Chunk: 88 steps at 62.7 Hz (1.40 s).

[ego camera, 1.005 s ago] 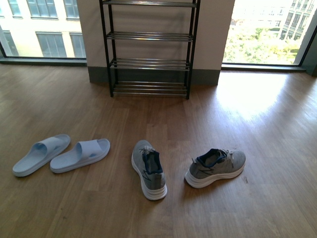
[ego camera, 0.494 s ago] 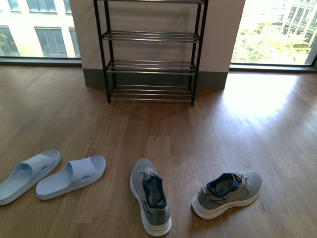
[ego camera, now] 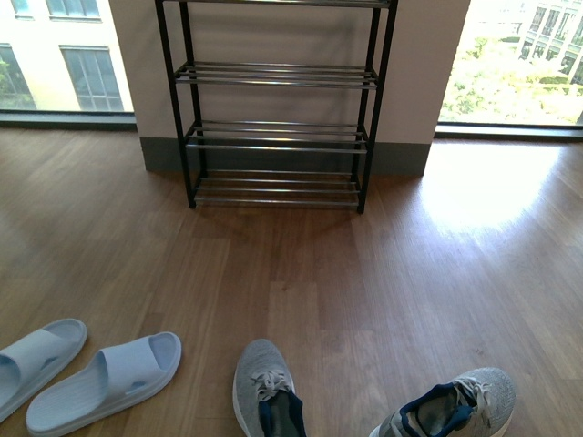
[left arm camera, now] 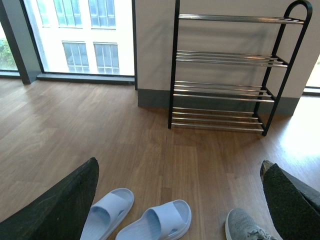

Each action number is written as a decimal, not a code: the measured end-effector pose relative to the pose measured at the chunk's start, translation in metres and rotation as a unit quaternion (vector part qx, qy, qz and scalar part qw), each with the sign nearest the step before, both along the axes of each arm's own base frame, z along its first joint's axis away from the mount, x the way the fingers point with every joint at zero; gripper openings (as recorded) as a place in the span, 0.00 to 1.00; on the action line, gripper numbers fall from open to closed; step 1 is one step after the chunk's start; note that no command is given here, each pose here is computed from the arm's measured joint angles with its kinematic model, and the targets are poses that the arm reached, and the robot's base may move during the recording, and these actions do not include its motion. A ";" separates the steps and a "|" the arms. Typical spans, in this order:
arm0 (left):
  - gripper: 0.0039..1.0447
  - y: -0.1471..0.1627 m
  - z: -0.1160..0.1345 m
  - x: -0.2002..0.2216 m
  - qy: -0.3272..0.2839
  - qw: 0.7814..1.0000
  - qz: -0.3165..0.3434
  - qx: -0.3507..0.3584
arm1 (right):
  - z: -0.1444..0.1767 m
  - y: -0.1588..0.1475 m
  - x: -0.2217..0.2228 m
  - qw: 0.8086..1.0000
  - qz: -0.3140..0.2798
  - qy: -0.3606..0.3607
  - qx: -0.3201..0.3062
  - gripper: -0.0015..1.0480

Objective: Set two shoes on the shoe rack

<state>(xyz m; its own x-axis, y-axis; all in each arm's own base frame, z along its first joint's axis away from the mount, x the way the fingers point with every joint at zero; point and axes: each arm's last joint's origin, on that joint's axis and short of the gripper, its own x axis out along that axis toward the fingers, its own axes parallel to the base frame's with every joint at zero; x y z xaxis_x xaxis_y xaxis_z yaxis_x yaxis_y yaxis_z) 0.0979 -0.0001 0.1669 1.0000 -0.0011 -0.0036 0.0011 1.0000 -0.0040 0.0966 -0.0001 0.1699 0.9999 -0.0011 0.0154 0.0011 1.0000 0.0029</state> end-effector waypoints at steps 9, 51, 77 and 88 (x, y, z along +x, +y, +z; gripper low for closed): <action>0.91 0.000 0.000 0.000 0.000 1.000 0.000 0.000 | 0.000 0.000 0.000 1.000 0.000 0.000 0.000 0.91; 0.91 0.000 0.000 0.000 0.000 1.000 0.000 0.000 | 0.002 -0.001 0.003 0.997 -0.073 -0.006 0.012 0.91; 0.91 0.000 0.000 0.000 0.000 1.000 0.000 0.000 | -0.040 -0.045 0.101 0.957 -0.182 0.220 0.052 0.91; 0.91 0.000 0.000 0.000 0.000 1.000 0.000 0.000 | -0.103 -0.069 0.152 0.907 -0.218 0.351 0.079 0.91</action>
